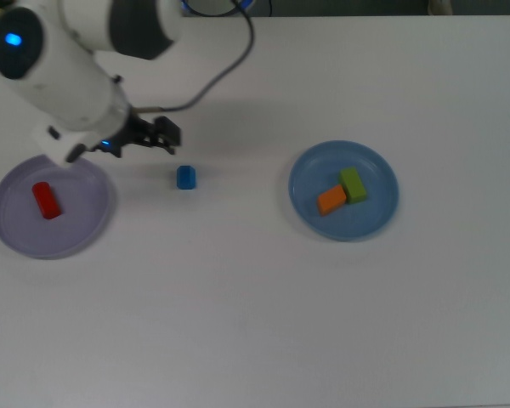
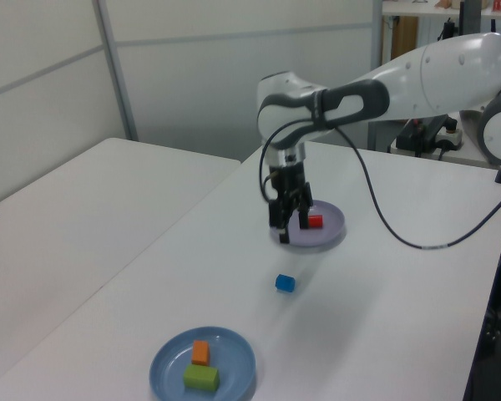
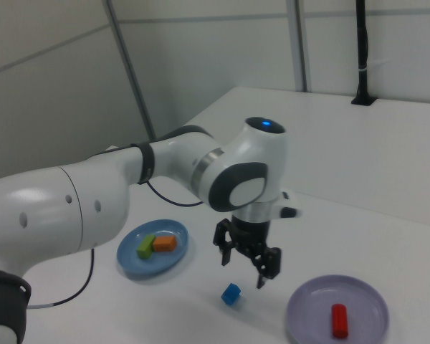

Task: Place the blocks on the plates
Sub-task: 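Move the gripper down to the blue block and grasp it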

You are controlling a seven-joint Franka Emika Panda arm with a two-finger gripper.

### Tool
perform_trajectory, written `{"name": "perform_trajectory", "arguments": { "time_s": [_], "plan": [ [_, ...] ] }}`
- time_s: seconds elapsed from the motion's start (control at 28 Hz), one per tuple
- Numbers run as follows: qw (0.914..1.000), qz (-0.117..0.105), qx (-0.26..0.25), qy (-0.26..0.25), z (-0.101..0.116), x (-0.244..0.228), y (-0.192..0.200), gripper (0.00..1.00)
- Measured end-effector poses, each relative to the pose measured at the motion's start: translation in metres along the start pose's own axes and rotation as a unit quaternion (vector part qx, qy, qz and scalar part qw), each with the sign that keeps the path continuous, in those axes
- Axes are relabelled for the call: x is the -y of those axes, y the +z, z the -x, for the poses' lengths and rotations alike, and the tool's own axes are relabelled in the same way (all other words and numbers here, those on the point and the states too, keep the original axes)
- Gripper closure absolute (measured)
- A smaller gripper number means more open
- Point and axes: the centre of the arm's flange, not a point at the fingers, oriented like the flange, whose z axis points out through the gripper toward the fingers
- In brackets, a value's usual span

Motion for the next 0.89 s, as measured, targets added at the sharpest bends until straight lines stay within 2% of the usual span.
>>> {"name": "perform_trajectory", "arguments": {
  "time_s": [0.11, 0.25, 0.43, 0.54, 0.57, 0.68, 0.75, 0.89],
  "plan": [
    [0.9991, 0.026, -0.001, 0.032, -0.005, 0.031, 0.024, 0.00],
    [0.9979, 0.056, -0.017, 0.028, -0.007, 0.059, 0.059, 0.00],
    [0.9964, 0.078, -0.027, 0.017, -0.006, 0.062, 0.082, 0.04],
    [0.9957, 0.086, -0.029, 0.016, -0.005, 0.057, 0.083, 0.14],
    [0.9956, 0.088, -0.029, 0.016, -0.005, 0.056, 0.083, 0.22],
    [0.9952, 0.092, -0.030, 0.016, -0.005, 0.054, 0.081, 0.31],
    [0.9948, 0.097, -0.031, 0.013, -0.005, 0.054, 0.080, 0.43],
    [0.9943, 0.101, -0.031, 0.011, -0.004, 0.053, 0.079, 0.57]
  ]
}}
